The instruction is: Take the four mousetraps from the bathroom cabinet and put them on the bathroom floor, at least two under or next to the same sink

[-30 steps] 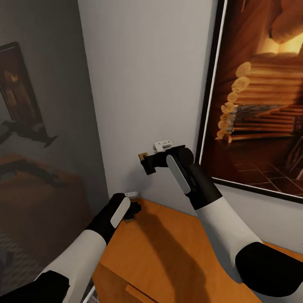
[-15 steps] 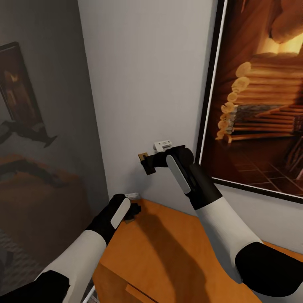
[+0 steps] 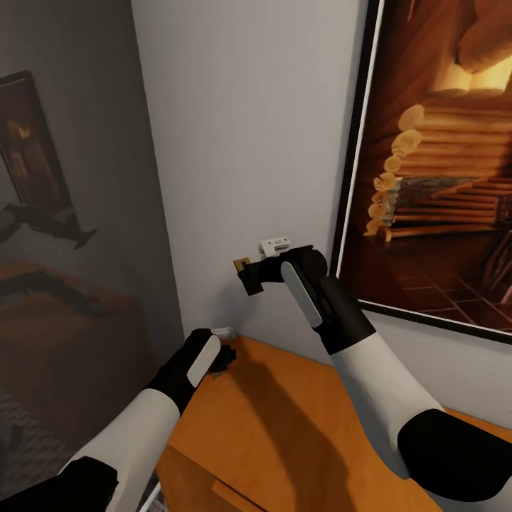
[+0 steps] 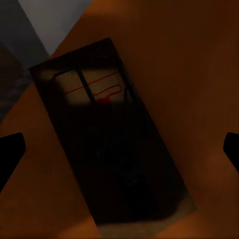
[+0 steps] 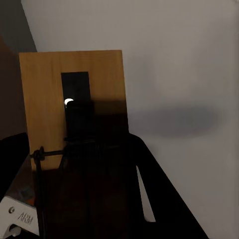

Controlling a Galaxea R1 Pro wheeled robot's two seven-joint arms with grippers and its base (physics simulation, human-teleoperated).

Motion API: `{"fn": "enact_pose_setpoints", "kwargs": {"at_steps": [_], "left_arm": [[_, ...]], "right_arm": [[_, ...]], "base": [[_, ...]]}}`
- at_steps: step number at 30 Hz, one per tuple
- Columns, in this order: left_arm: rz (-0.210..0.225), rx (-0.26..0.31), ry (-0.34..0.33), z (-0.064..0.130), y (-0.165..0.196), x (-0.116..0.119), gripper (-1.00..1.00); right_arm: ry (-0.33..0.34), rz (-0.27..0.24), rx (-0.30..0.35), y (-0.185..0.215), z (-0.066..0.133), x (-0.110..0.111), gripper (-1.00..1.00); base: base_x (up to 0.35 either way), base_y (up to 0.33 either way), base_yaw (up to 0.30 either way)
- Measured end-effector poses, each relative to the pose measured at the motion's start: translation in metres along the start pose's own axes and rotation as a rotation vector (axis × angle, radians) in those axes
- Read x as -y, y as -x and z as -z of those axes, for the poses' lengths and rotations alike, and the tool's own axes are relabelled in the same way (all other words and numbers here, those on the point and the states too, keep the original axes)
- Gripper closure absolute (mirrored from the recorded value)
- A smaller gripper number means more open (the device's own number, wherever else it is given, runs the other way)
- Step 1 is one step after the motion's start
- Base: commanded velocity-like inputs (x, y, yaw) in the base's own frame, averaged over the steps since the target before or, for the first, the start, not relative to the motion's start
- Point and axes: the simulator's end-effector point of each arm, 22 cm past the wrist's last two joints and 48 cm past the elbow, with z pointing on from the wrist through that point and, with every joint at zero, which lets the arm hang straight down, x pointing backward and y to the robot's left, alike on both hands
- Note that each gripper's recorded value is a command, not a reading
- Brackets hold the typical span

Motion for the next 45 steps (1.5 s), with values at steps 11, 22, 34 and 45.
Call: {"fn": "enact_pose_setpoints", "kwargs": {"at_steps": [11,22,34,45], "left_arm": [[-0.002,-0.018,0.009,-0.0039,-0.0070,-0.0028,-1.00],[-0.002,-0.018,0.009,-0.0038,-0.0071,-0.0028,-1.00],[-0.012,-0.018,0.020,-0.0043,-0.0075,-0.0052,1.00],[0.003,-0.017,0.009,-0.0039,-0.0068,-0.0030,1.00]], "right_arm": [[0.001,0.000,0.000,0.0000,0.0001,-0.0002,1.00],[0.000,0.000,0.001,0.0004,0.0006,-0.0002,1.00],[0.001,0.000,0.001,0.0004,0.0005,-0.0004,1.00],[0.001,0.000,0.001,0.0004,0.0005,-0.0005,1.00]], "base": [[0.000,0.000,0.000],[0.000,0.000,0.000],[0.000,0.000,0.000],[0.000,0.000,0.000]]}}
